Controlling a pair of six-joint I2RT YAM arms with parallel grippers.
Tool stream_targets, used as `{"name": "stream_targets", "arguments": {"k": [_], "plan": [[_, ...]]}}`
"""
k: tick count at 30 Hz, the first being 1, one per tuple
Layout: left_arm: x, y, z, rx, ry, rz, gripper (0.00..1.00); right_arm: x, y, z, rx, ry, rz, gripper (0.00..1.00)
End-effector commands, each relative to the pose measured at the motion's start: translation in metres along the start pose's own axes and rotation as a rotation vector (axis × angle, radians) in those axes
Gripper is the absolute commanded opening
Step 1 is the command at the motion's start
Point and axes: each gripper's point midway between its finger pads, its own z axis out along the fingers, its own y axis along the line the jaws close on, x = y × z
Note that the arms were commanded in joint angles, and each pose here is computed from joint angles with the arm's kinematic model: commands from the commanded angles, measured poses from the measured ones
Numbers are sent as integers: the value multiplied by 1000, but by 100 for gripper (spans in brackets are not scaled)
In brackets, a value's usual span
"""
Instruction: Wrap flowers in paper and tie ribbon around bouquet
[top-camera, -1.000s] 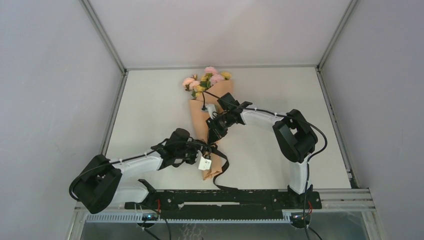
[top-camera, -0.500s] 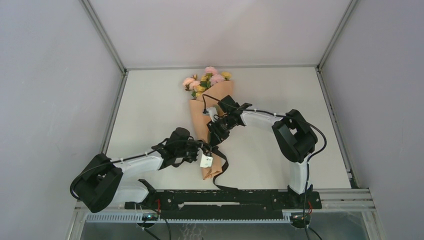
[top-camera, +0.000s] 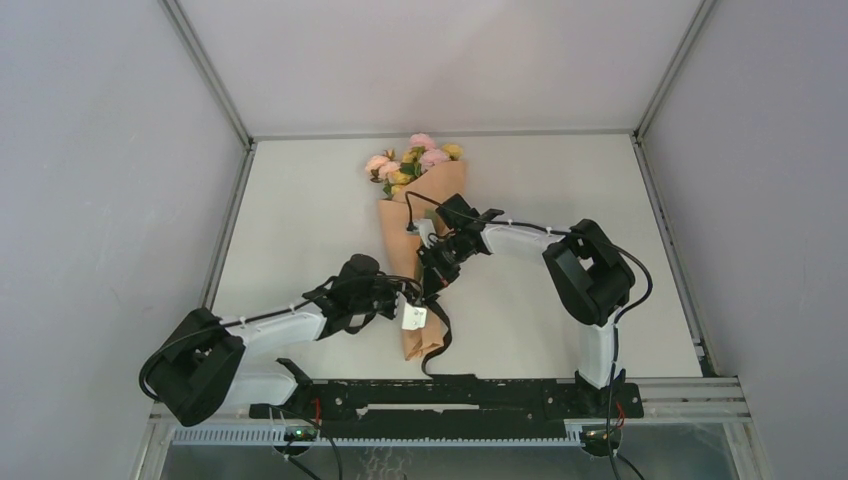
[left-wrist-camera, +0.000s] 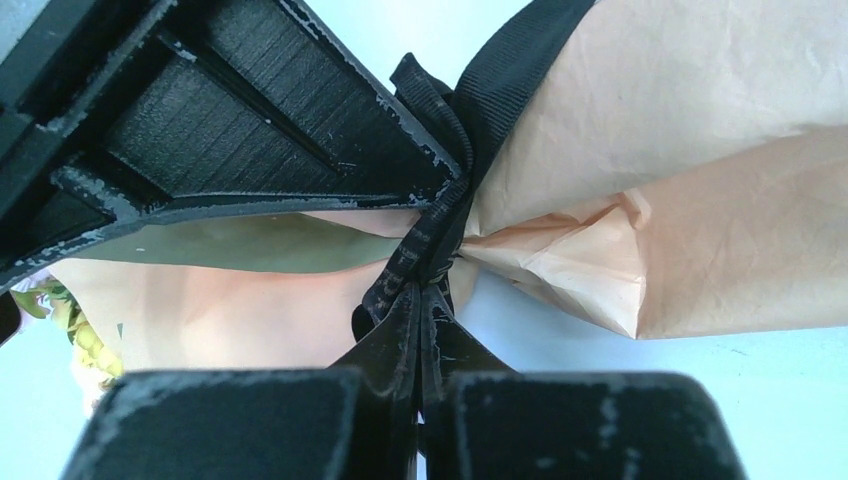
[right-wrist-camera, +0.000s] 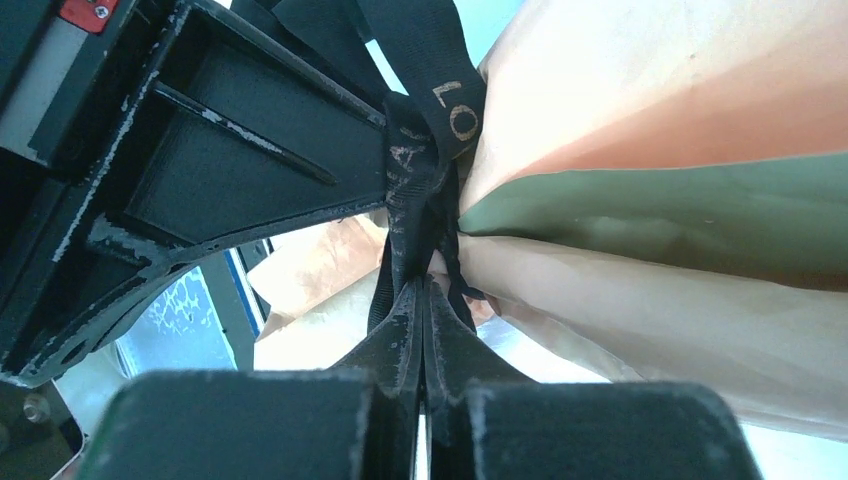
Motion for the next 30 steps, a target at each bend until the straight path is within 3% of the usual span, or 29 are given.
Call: {"name": "stream_targets", "arguments": {"k": [1, 7, 10, 13, 23, 27, 30], "plan": [[-21, 40, -7, -109, -41, 9, 0, -17, 22, -18, -45, -62, -57, 0], [-28, 41, -11, -103, -64, -2, 0, -26, 33, -28, -95, -110, -61, 0], [-27, 37, -9, -90, -66, 17, 0, -33, 40, -36, -128, -158, -73, 19], [-27, 38, -8, -96, -68, 28, 0, -37, 36, -39, -128, -184, -52, 30], [-27, 39, -6, -99, -76, 40, 0, -54, -13, -51, 18, -276, 82, 44], [-28, 40, -6, -102, -80, 42, 0, -56, -19, -53, 40, -289, 91, 46], [-28, 40, -5, -101, -82, 45, 0, -55, -28, -52, 78, -274, 95, 36]]}}
